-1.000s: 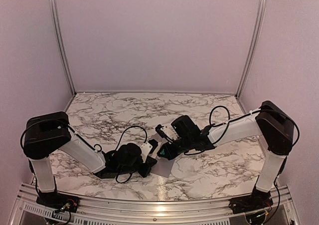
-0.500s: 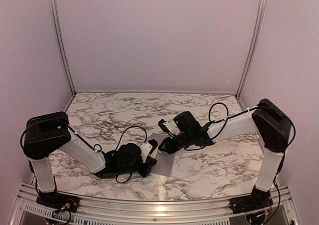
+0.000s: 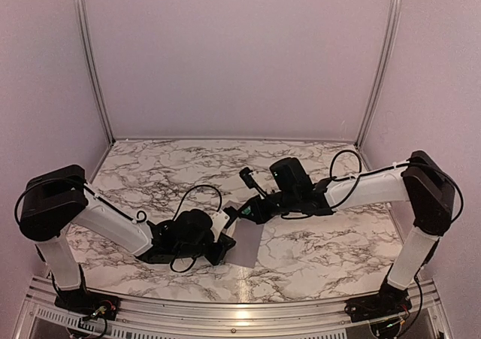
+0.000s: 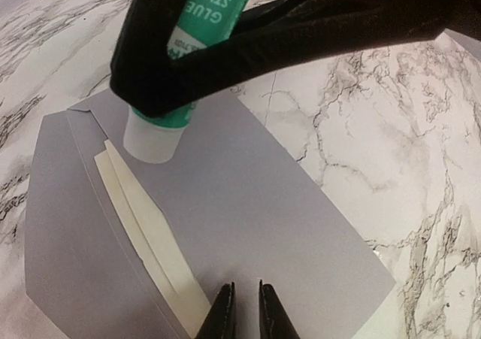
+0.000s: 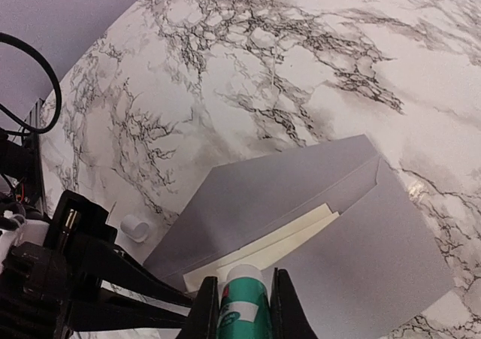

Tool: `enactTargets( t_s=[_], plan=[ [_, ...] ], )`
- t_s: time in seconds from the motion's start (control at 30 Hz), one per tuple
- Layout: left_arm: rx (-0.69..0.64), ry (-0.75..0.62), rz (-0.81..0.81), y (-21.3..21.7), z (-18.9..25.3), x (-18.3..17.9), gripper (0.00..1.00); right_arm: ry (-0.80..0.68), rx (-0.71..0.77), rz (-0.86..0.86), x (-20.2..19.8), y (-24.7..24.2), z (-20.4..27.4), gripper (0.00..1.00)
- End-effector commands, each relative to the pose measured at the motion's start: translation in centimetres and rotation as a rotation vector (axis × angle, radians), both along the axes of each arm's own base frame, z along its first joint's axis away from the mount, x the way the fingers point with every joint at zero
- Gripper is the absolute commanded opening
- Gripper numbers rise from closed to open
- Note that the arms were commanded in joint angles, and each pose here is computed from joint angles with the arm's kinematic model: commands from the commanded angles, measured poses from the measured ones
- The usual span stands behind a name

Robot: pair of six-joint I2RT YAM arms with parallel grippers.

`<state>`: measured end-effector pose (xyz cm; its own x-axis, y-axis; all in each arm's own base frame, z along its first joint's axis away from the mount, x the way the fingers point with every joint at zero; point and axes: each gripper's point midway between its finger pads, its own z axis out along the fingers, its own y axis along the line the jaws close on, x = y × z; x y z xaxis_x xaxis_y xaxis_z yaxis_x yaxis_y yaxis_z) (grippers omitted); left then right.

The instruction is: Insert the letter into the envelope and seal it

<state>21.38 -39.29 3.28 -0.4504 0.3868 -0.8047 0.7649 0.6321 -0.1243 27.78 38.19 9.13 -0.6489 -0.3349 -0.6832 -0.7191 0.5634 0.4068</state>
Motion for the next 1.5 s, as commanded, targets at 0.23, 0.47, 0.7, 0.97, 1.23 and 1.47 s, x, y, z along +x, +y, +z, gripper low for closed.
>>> enactTargets(
  t_s=[0.23, 0.47, 0.7, 0.97, 1.23, 1.47],
  plan=[
    [-0.090, -0.051, 0.016, 0.6, 8.8, 0.1, 0.47, -0.109, 0.203, 0.039, -1.3, -0.3, 7.4, 0.00],
    [0.039, 0.042, 0.165, 7.6, 6.5, -1.5, 0.59, -0.124, 0.211, 0.075, -2.8, 0.4, 8.1, 0.00],
    [0.131, 0.101, 0.210, 11.6, 2.3, -3.1, 0.57, -0.106, 0.197, 0.105, -3.8, 1.2, 6.8, 0.00],
    [0.232, 0.061, 0.147, 10.9, -0.4, -2.7, 0.49, -0.101, 0.188, 0.112, -4.5, 1.2, 6.2, 0.00],
    [0.291, 0.013, 0.093, 9.6, -1.6, -1.9, 0.41, -0.113, 0.191, 0.113, -5.0, 0.4, 6.3, 0.00],
    [0.287, 0.001, 0.082, 9.4, -1.4, -1.8, 0.26, -0.115, 0.189, 0.116, -5.2, 0.2, 6.3, 0.00]
  ],
)
